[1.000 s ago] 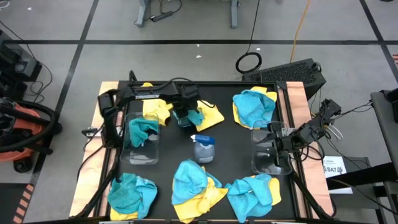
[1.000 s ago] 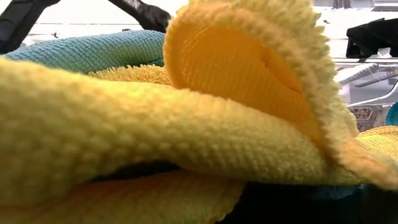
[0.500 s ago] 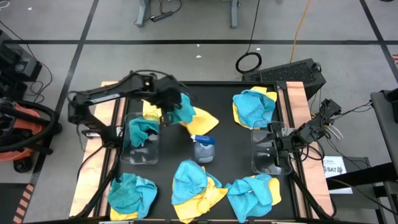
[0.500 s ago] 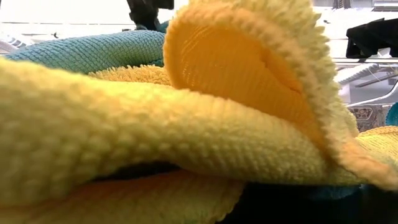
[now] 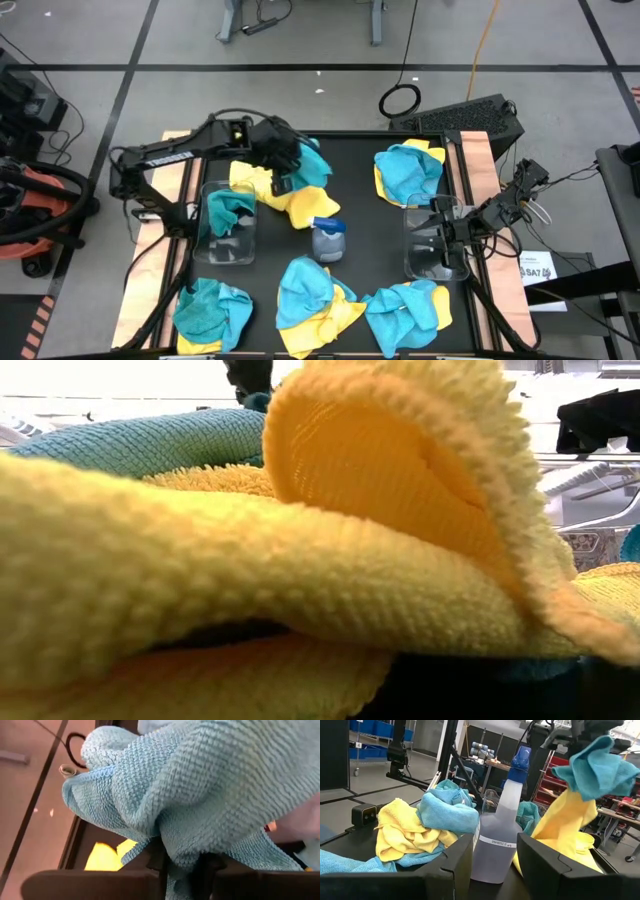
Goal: Sort microfiber towel by color & place in baskets
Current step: Put the blue microfiber cloth into the left transparent bin
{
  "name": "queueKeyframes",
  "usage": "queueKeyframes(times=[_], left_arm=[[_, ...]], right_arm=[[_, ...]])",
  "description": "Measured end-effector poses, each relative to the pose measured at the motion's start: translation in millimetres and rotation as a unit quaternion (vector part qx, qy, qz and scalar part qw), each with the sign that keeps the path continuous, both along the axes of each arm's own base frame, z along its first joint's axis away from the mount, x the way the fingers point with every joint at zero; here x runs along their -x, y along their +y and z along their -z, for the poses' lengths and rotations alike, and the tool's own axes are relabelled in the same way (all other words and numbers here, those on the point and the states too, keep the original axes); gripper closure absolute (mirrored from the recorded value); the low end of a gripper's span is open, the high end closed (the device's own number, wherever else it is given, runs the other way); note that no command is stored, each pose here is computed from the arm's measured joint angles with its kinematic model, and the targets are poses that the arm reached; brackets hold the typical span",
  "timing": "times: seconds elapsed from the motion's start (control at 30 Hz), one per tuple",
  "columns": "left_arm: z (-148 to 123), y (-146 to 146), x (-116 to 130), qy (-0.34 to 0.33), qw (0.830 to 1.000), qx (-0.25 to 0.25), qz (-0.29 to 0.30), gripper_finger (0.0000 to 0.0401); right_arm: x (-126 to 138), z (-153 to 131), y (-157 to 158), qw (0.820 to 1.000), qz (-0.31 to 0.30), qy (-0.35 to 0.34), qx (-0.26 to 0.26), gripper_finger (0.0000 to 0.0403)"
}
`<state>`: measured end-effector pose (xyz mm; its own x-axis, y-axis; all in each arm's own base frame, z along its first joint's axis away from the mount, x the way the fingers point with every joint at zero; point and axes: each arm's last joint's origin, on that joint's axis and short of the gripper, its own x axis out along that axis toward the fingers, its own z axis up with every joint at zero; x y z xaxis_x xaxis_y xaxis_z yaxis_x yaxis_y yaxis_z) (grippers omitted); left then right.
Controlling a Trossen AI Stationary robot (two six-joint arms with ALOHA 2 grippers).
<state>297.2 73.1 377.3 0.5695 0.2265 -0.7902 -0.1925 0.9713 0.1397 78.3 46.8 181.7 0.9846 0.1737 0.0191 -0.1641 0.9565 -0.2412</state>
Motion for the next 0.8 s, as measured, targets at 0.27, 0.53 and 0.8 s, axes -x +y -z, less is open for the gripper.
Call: queueKeyframes(times=[0.27,0.53,0.8], left_arm=[[25,12,-35,0.001,0.999,-0.025,0.027,0.0332],[26,27,-46,-0.039,0.998,-0.049,0.024,0.0331],[19,32,-52,-0.084,0.993,-0.067,0.04,0.0318]], right_arm=[[0,0,0,1.0,0.0,0.0,0.0,0.0257],[0,0,0,1.0,0.0,0.0,0.0,0.0257],[0,0,0,1.0,0.0,0.0,0.0,0.0257]])
